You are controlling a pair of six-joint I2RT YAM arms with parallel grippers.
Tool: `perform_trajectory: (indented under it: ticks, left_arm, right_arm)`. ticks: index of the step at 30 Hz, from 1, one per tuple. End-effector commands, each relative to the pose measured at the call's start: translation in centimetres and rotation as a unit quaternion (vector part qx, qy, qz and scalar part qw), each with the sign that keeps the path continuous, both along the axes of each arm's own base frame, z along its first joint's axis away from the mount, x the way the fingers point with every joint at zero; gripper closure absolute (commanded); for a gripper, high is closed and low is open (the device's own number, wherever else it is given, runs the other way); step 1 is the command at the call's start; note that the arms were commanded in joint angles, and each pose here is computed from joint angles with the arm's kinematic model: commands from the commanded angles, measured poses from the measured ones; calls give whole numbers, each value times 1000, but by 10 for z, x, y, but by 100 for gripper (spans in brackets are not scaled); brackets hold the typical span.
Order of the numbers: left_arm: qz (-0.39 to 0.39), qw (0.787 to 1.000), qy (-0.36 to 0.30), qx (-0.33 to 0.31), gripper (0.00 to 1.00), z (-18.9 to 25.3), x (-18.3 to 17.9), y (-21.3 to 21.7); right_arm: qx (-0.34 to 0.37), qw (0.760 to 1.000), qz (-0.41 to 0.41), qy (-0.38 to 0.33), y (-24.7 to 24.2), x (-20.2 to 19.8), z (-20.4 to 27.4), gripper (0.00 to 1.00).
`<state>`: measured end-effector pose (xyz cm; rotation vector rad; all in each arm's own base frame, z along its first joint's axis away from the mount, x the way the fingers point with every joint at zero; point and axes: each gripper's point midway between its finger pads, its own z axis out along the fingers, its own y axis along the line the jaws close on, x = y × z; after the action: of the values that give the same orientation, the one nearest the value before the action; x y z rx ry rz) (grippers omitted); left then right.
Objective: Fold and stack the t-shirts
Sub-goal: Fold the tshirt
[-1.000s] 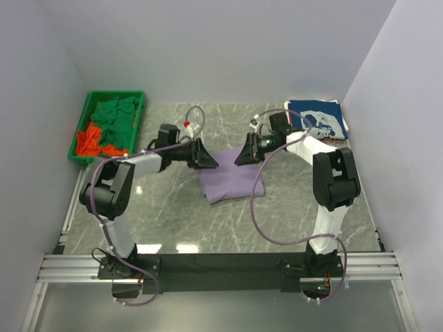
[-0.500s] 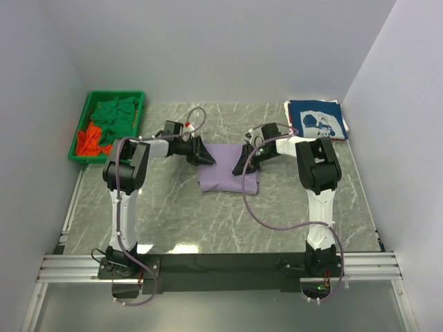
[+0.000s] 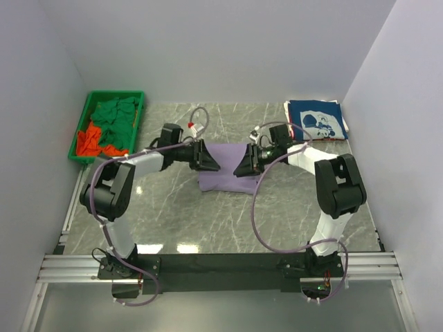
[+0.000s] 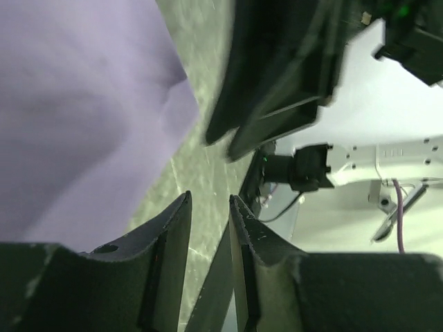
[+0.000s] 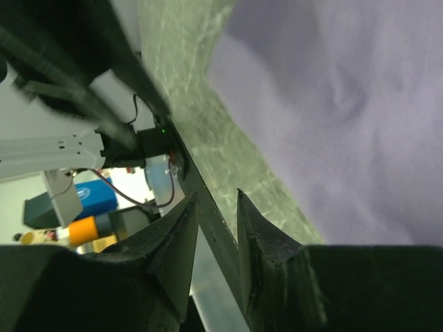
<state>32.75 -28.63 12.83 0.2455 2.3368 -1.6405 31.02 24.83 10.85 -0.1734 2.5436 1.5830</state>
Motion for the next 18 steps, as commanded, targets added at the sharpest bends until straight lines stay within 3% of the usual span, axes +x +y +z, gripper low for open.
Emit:
perform_trajectory:
  ticks: [1, 6, 7, 11, 15, 18]
  left_arm:
    - [-2, 999, 45, -4, 66, -23, -16, -12]
    - [5, 995, 86, 55, 66, -87, -22, 1]
    - [11, 988, 129, 89, 66, -111, -29, 12]
    - [61, 977, 147, 144, 66, -143, -10, 53]
    - [51, 981, 119, 147, 64, -134, -1, 65]
    - [22, 991, 73, 108, 62, -101, -5, 57]
  right_arm:
    - [-1, 999, 1, 50, 5, -13, -35, 64]
    - [-55, 993, 1, 102, -4, -12, -91, 65]
    - [-71, 990, -3, 119, -10, -14, -106, 65]
    - [-123, 983, -34, 129, -37, -2, -129, 65]
    - [-129, 984, -26, 121, -46, 1, -121, 66]
    - [-101, 991, -4, 87, -40, -2, -89, 67]
